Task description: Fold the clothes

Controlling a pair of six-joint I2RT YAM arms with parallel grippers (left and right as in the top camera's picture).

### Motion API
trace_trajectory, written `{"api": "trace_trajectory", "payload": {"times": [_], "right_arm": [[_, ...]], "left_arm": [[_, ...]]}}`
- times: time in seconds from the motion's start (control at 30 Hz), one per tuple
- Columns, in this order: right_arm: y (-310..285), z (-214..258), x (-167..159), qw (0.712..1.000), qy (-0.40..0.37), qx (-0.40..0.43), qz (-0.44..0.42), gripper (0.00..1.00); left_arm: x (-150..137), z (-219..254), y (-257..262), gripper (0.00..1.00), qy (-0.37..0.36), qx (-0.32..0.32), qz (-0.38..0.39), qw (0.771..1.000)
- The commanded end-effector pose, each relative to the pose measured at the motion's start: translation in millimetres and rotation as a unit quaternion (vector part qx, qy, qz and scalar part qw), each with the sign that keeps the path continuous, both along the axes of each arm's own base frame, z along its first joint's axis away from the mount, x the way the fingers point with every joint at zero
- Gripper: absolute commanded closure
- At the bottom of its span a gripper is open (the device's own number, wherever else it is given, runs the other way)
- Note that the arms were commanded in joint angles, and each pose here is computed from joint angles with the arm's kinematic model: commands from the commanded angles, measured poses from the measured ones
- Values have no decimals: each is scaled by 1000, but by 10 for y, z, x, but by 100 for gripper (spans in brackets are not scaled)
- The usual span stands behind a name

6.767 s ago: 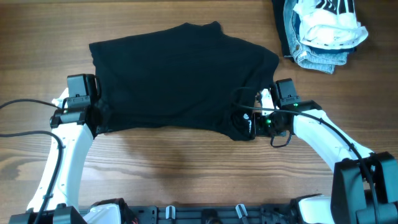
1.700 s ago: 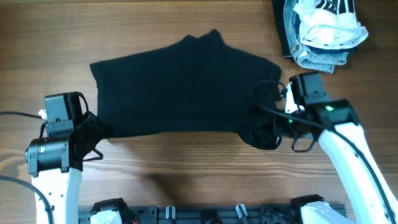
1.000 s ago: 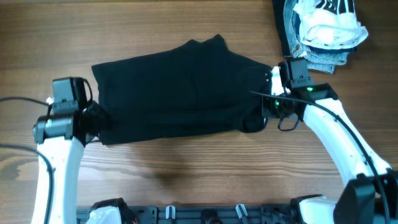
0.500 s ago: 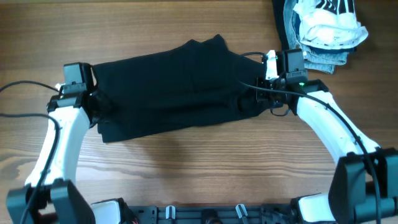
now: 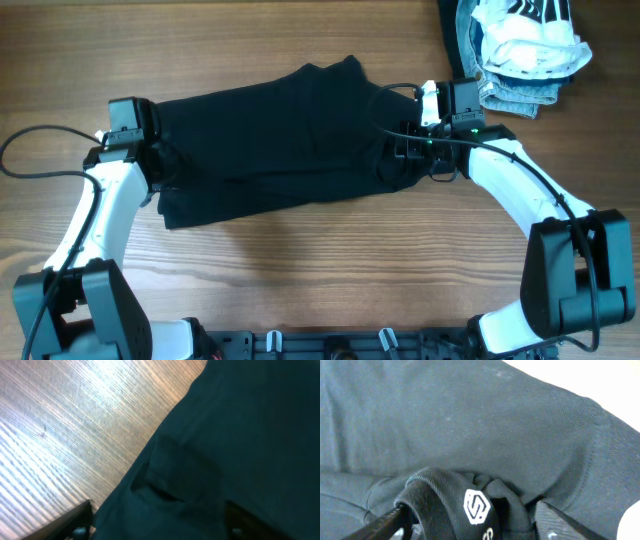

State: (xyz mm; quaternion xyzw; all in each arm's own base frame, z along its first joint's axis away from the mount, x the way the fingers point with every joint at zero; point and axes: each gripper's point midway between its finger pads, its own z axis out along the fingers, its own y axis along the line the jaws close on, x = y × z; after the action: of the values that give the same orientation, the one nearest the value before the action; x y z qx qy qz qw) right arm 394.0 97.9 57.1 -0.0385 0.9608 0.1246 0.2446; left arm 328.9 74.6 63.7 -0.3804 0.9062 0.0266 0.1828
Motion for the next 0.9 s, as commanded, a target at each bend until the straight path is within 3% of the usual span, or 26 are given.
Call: {"api": "trace_trajectory", "payload": {"times": [0.0, 0.23, 0.37, 0.53, 0.67, 0.87], "right_arm": [[88, 155, 111, 999, -15, 15, 25, 16], [130, 806, 275, 998, -27, 1, 60, 12], [149, 1217, 318, 995, -42, -10, 87, 6], [173, 1477, 403, 992, -73, -16, 106, 5], [180, 1490, 445, 991, -81, -16, 105, 5], [178, 1480, 442, 990, -83, -21, 113, 5]], "left_arm": [[110, 63, 73, 3, -16, 26, -29, 999], [322, 556, 45, 0, -74, 52, -99, 991], [500, 940, -107, 0, -132, 33, -145, 980], [743, 1258, -169, 1, -175, 40, -189, 965], [962, 1268, -88, 2, -170, 62, -212, 960], [1349, 865, 162, 2, -132, 73, -233, 961]]}}
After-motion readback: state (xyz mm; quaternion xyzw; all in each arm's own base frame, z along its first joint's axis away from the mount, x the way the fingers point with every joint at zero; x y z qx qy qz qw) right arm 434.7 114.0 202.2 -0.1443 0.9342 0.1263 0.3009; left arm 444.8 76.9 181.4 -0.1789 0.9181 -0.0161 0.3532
